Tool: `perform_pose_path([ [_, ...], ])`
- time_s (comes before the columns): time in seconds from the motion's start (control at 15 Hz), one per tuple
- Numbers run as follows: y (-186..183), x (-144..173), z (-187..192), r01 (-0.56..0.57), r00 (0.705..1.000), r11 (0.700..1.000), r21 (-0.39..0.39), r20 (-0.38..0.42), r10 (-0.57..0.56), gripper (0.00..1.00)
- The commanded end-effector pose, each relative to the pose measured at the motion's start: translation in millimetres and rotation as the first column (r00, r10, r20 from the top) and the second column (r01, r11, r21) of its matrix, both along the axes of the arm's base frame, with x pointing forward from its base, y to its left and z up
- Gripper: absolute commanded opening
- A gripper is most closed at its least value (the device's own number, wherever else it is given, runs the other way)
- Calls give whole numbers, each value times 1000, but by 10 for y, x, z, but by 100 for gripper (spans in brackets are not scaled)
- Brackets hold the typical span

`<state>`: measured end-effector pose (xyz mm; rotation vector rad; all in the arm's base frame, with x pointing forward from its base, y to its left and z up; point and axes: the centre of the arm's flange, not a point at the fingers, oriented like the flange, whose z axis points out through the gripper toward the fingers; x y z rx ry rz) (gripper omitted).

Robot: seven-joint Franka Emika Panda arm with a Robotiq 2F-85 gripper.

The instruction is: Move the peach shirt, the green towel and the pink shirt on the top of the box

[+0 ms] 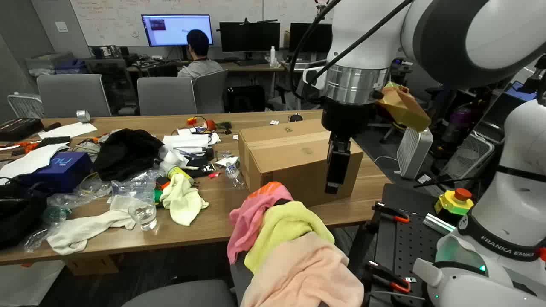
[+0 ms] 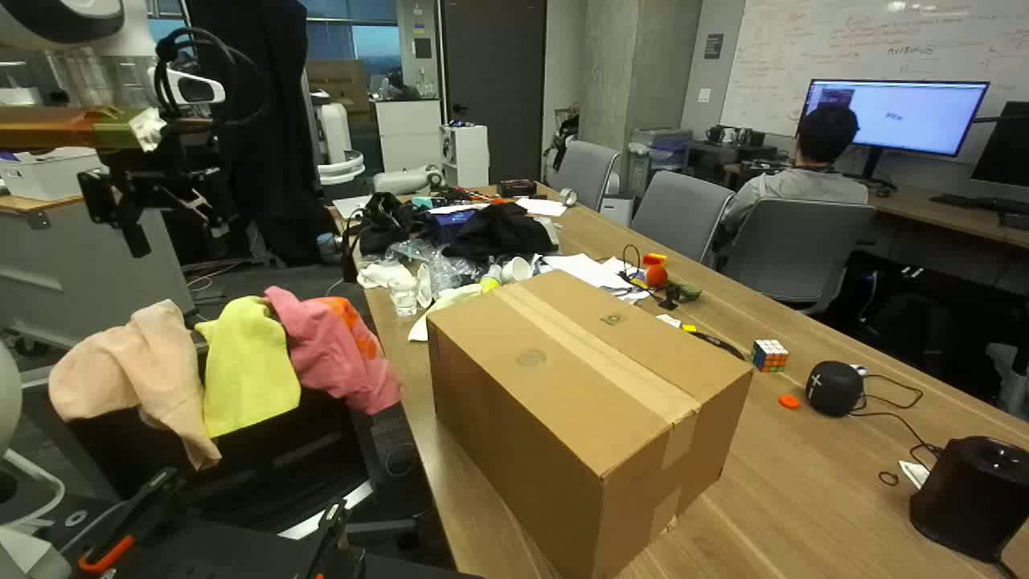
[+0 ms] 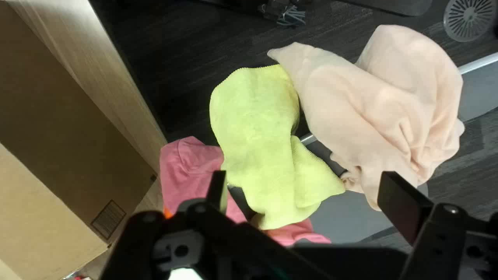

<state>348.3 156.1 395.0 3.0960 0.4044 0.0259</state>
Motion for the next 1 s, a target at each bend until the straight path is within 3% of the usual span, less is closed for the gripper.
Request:
perform_pose_path([
  [0.0,5,7,18,0,1000,1000,1,4,0,100],
  [0.53,18,27,59,-1,1000,1000,5,12,1,100],
  [0.93,277,-65,-385,-60,998,998,8,-30,60,100],
])
